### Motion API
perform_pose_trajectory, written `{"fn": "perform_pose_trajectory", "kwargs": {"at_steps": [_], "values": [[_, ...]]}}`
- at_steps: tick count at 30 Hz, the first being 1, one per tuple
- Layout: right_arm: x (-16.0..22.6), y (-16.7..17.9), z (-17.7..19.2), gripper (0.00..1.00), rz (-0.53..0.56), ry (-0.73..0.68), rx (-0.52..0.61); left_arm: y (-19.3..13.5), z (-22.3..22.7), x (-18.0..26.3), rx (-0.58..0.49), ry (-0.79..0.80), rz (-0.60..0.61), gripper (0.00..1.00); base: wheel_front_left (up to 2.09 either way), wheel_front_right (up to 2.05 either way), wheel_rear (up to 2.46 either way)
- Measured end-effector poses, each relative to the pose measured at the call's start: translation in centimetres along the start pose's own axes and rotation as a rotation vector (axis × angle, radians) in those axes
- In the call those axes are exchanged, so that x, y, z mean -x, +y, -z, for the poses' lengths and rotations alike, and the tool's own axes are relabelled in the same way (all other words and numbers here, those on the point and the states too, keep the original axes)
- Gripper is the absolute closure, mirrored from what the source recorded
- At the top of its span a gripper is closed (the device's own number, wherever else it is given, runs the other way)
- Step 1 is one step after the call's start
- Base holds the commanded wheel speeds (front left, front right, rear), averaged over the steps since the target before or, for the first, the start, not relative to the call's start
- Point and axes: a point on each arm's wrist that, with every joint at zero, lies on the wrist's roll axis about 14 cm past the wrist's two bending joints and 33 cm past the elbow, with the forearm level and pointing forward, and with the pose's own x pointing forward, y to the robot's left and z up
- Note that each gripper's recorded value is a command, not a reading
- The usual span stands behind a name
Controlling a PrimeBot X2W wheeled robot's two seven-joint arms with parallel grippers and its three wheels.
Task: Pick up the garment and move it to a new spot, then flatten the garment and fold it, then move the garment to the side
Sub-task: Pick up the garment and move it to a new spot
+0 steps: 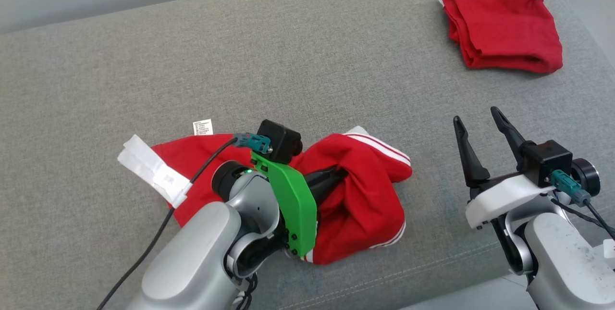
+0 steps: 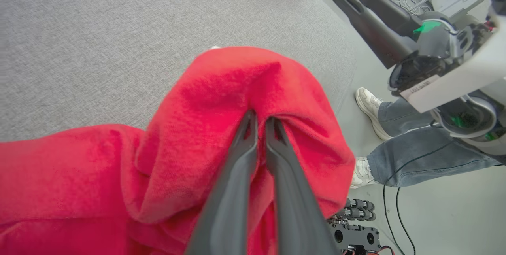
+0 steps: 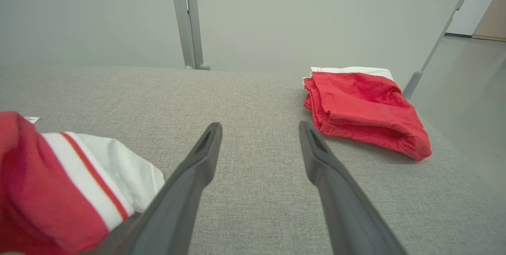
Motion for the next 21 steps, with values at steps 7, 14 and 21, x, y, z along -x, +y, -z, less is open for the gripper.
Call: {"fn": "perform_pose_trajectory", "kwargs": {"at_steps": [7, 14, 21], "values": [[0.2, 0.6, 0.2, 0.0, -0.015, 0.007, -0.012, 1.7, -1.6, -0.5, -0.017, -0.045, -0.036, 1.0, 0.0, 0.0, 0.0], [0.8, -0.3, 0.5, 0.0, 0.019, 0.019, -0.012, 3.0, -2.5, -1.7, -0.052, -0.047, -0.061, 1.0, 0.0, 0.0, 0.0], [1.3, -1.3, 0.8, 0.0, 0.054, 0.03, -0.012, 7.0, -1.4, -1.4, -0.061, -0.005, -0.163, 1.0, 0.0, 0.0, 0.0]]}}
